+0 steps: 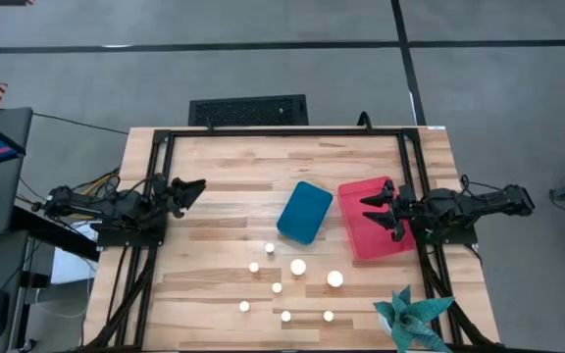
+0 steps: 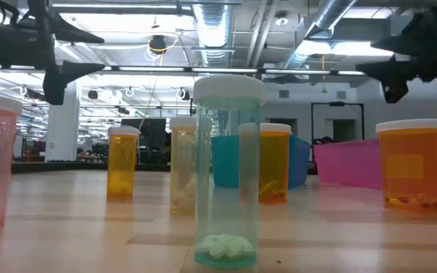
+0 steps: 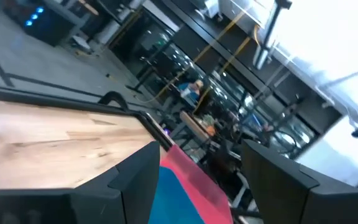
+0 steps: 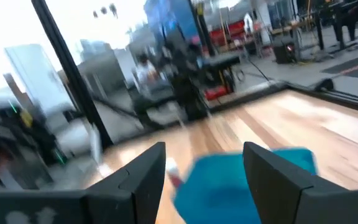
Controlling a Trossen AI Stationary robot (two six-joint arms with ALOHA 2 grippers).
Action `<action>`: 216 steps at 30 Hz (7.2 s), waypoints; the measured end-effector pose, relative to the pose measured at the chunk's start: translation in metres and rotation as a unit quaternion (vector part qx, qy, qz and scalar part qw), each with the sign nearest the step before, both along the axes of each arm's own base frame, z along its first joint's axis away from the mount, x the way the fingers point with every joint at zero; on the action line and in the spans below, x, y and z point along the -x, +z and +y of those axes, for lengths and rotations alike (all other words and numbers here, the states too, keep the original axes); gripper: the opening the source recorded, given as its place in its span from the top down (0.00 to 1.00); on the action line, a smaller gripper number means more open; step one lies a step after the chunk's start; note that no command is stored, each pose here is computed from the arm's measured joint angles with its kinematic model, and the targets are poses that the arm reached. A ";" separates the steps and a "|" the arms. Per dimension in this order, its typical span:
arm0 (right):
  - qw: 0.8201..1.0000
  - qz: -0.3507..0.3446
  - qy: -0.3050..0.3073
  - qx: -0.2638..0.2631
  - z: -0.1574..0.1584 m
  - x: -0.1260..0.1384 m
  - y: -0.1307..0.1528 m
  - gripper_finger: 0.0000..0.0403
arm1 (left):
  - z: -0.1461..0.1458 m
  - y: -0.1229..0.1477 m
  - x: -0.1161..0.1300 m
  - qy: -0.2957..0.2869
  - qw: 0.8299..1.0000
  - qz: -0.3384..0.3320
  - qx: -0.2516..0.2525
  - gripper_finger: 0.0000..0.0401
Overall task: Pick and place medicine bottles into bin by pill shape (circle, oval)
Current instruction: Put the top right orange capsule bottle into the pink bin
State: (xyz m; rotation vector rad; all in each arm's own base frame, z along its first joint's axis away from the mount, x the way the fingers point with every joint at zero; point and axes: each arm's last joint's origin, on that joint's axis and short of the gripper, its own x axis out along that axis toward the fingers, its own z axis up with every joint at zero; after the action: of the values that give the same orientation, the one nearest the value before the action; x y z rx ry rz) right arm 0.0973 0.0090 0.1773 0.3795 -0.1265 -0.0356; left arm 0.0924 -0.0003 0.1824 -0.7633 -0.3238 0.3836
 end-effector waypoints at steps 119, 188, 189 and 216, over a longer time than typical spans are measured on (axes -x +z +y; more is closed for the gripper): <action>0.761 0.638 0.116 0.013 0.144 -0.188 0.002 0.25 | -0.001 0.188 0.009 -0.037 0.987 0.095 -0.127 0.22; 0.737 0.617 -0.247 -0.127 -0.054 -0.055 0.009 0.45 | 0.001 0.186 0.009 -0.011 0.989 0.103 -0.108 0.22; 0.736 0.616 -0.248 -0.129 -0.054 -0.054 0.007 0.45 | 0.001 0.186 0.009 -0.011 0.989 0.104 -0.107 0.22; 0.737 0.613 -0.251 -0.137 -0.056 -0.051 -0.003 0.28 | 0.001 0.185 0.009 -0.011 0.988 0.108 -0.113 0.22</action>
State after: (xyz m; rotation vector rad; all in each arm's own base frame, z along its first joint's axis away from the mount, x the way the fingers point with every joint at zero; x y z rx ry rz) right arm 0.1486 -0.0467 0.1744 0.5420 1.1223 -0.8429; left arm 0.0831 0.0005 0.3678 -0.4983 -0.1520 0.3968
